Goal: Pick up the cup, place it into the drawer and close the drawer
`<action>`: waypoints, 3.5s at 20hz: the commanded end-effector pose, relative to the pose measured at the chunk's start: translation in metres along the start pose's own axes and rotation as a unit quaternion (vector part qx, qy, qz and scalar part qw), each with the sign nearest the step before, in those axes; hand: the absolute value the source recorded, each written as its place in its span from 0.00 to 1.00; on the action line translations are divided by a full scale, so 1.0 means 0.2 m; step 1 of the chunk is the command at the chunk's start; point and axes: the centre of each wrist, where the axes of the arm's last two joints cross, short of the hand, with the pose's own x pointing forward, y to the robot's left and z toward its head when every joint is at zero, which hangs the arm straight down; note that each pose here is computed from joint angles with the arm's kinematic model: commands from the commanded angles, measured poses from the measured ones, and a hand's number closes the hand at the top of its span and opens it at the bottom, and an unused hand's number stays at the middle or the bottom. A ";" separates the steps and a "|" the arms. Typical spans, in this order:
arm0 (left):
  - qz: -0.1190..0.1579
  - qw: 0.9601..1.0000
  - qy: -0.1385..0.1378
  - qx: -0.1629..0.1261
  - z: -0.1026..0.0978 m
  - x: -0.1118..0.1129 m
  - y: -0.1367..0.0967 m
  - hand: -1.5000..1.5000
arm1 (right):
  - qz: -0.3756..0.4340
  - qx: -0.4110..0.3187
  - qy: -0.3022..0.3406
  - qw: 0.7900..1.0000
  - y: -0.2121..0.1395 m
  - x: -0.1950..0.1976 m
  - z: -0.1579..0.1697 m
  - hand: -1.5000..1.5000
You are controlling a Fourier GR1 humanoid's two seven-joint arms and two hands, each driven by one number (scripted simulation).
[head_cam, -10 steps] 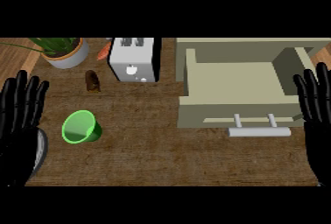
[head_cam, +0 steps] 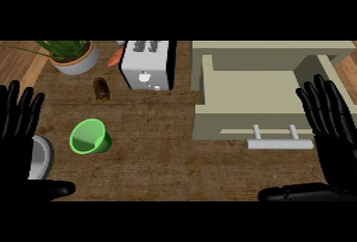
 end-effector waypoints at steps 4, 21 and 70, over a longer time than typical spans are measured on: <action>0.057 0.997 0.047 0.036 0.04 -0.12 0.18 0.00 | -0.009 0.027 0.034 0.999 -0.02 -0.06 -0.08 0.00; -0.017 0.985 0.146 0.095 0.21 -0.68 0.40 0.00 | 0.005 0.022 0.008 1.000 -0.07 -0.10 -0.16 0.00; 0.037 0.996 0.064 0.054 0.21 -1.21 0.35 1.00 | 0.007 0.044 0.005 0.999 -0.17 -0.02 -0.33 0.00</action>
